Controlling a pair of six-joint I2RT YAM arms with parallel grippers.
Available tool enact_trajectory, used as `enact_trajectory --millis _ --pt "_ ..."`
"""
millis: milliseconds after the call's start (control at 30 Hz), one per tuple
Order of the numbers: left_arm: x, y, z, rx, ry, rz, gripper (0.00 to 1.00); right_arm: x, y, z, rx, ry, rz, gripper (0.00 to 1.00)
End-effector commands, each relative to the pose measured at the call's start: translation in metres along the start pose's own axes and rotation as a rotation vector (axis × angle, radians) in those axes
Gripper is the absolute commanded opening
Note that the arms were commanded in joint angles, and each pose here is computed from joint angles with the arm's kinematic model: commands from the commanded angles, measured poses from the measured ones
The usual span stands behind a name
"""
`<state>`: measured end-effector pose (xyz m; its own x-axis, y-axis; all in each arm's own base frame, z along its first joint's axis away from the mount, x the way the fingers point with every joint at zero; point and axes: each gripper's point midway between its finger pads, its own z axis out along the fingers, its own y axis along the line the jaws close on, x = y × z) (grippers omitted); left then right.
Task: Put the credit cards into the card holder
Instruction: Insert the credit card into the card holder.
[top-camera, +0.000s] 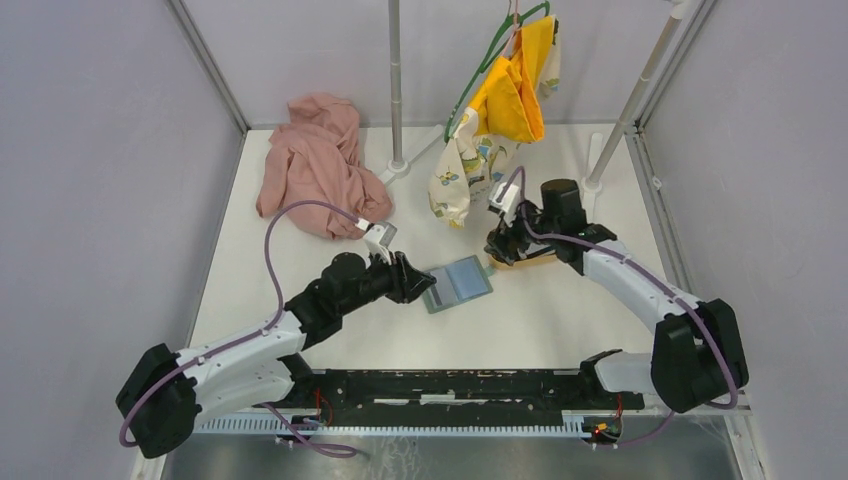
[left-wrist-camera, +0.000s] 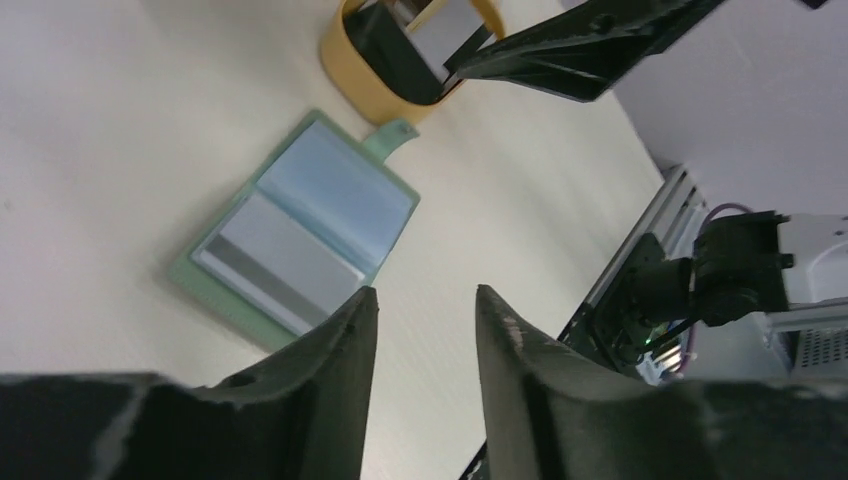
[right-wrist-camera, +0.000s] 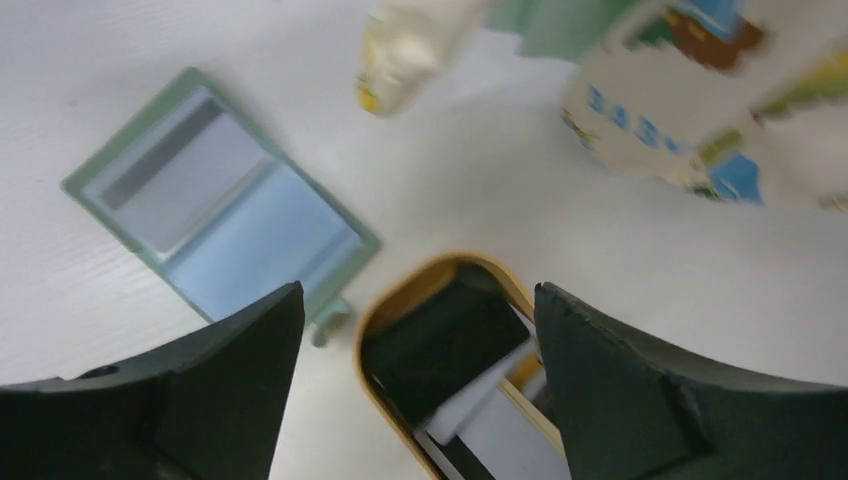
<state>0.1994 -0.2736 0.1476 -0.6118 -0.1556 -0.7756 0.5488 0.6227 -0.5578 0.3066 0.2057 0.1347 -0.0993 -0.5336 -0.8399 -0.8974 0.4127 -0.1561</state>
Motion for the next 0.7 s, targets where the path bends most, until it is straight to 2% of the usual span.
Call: enact_trajectory --millis 0,33,67,167,333,533,667 --pt "-0.038 -0.014 -0.008 0.038 -0.160 0.070 0.60 0.011 -0.038 -0.022 0.065 -0.052 0.125 0.98" --pt "-0.036 -0.008 -0.006 0.007 -0.145 0.070 0.69 0.019 -0.041 -0.023 0.047 -0.061 0.193 0.98" --pt "-0.030 -0.004 -0.003 -0.010 -0.110 0.076 0.71 0.023 -0.041 -0.023 0.019 -0.075 0.257 0.98" --pt "-0.014 -0.004 0.004 0.012 -0.022 0.077 0.71 0.043 -0.052 -0.021 0.035 -0.083 0.427 0.96" --pt "-0.008 -0.009 0.004 0.071 -0.041 0.069 0.72 0.056 -0.060 -0.015 0.066 -0.130 0.651 0.87" --pt "-0.003 -0.004 0.014 0.067 -0.034 0.075 0.71 0.081 -0.058 0.002 0.056 -0.076 0.811 0.77" --pt "0.006 -0.005 0.022 0.084 0.003 0.064 0.70 0.093 -0.057 0.007 0.062 -0.036 0.853 0.66"
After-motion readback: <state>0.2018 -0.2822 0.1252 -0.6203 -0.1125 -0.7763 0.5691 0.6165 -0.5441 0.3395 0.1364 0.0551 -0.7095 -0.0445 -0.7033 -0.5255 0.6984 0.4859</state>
